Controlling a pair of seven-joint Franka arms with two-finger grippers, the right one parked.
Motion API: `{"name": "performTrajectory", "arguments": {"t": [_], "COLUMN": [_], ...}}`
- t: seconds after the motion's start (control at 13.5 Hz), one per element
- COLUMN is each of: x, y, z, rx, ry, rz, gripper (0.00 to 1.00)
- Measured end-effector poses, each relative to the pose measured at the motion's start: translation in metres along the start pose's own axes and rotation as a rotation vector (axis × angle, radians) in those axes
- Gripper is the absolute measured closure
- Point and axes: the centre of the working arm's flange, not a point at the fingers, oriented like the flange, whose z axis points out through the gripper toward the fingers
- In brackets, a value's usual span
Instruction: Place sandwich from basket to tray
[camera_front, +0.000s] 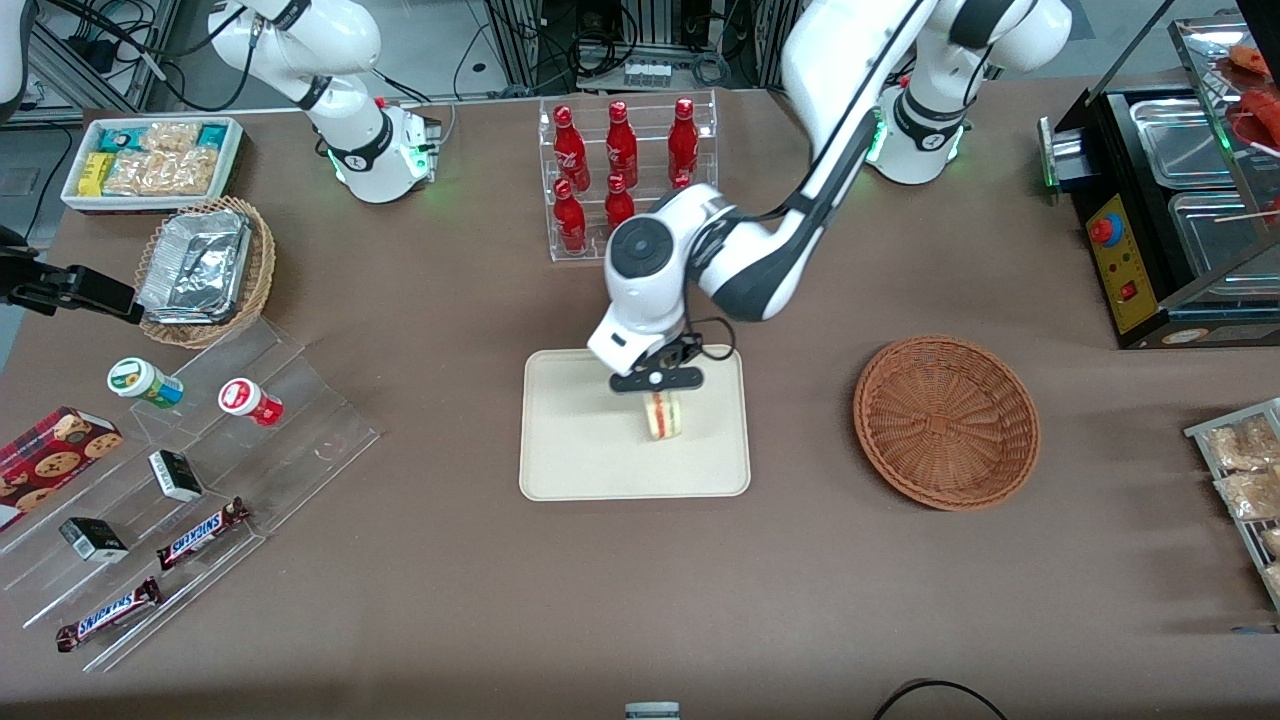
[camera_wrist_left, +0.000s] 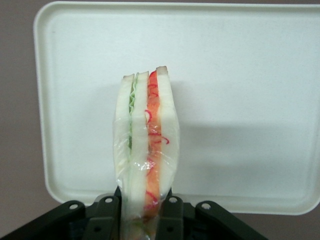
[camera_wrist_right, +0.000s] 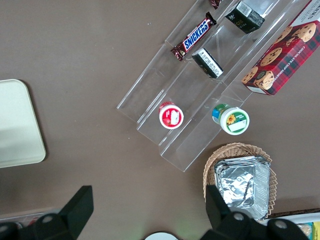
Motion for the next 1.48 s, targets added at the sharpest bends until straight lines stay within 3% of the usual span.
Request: {"name": "performTrajectory", "arguments": {"t": [0.15,0.3,0.52,0.96,1.04,1.26,1.48], "x": [-0.004,-0.009,-0.006,0.007,0.009,0.013,0.03], "y": [0.014,0.027,0.029,0.027,0.024,0.0,-0.053], "z": [0.017,0.032,0.041,0.023,0.012,-0.058,-0.138], "rx": [0.008,-0.005,-0.016,-0.03,-0.019,0.037,0.062], "ry": [0.015,0.045,0.058,0.081,0.078,0.049,0.011], "rz": [0.029,0.056,0.057,0.033,0.014,-0.044,-0.154], "gripper": [0.71,0.71,0.68,0.06,0.01,0.01,0.0]}}
